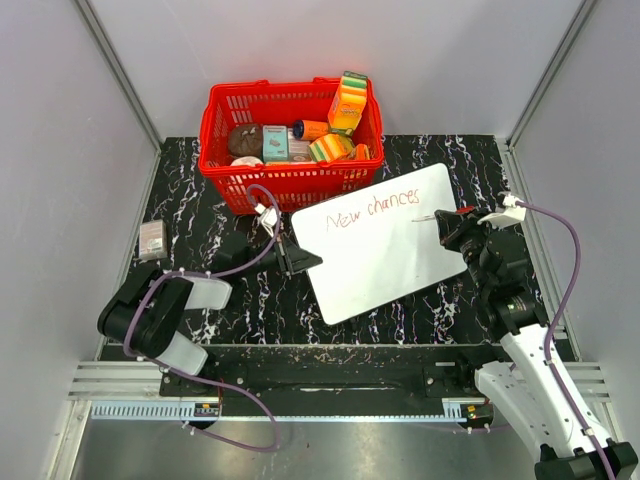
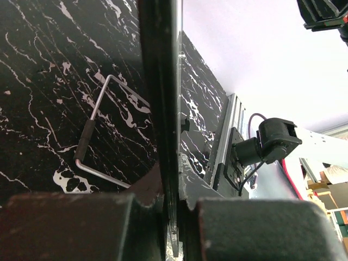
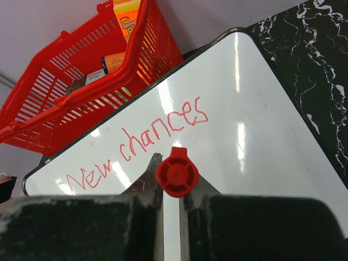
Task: Write a sentence on the whiteboard
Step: Write on the whiteboard with the whiteboard marker without the cap.
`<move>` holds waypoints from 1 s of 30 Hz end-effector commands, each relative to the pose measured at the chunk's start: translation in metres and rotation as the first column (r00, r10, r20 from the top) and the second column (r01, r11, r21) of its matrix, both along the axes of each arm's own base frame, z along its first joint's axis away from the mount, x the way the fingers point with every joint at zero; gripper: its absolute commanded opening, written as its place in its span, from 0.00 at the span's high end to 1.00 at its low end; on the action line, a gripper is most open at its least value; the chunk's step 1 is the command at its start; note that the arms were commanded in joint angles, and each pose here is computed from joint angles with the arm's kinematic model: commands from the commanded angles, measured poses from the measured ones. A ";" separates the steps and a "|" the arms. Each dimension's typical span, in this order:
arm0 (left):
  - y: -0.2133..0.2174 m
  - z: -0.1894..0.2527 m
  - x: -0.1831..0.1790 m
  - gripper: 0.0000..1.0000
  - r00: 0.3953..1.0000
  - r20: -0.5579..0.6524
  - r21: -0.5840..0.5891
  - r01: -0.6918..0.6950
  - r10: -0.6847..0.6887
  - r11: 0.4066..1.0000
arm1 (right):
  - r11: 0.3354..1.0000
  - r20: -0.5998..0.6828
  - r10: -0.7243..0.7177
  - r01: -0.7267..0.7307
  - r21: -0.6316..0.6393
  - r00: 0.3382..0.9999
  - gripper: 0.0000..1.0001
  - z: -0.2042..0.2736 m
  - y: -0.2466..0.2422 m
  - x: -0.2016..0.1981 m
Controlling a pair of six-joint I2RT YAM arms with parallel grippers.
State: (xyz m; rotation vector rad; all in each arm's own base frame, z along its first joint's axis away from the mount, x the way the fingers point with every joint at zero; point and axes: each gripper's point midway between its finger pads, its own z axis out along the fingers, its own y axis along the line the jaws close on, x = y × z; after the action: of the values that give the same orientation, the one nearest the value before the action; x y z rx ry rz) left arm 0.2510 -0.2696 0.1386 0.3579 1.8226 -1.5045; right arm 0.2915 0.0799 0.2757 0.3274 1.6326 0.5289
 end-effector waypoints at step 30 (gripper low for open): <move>0.029 -0.035 -0.019 1.00 0.996 0.012 0.297 0.084 -0.092 0.951 | 0.972 0.090 0.234 -0.230 -0.055 0.968 1.00 0.018 0.034 -0.020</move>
State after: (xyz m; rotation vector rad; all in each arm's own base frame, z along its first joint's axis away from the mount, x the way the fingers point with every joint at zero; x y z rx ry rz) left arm 0.2363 -0.2549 0.1439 0.5572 1.9455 -1.4082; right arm 0.2724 0.0988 0.2860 0.1787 1.6259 0.6168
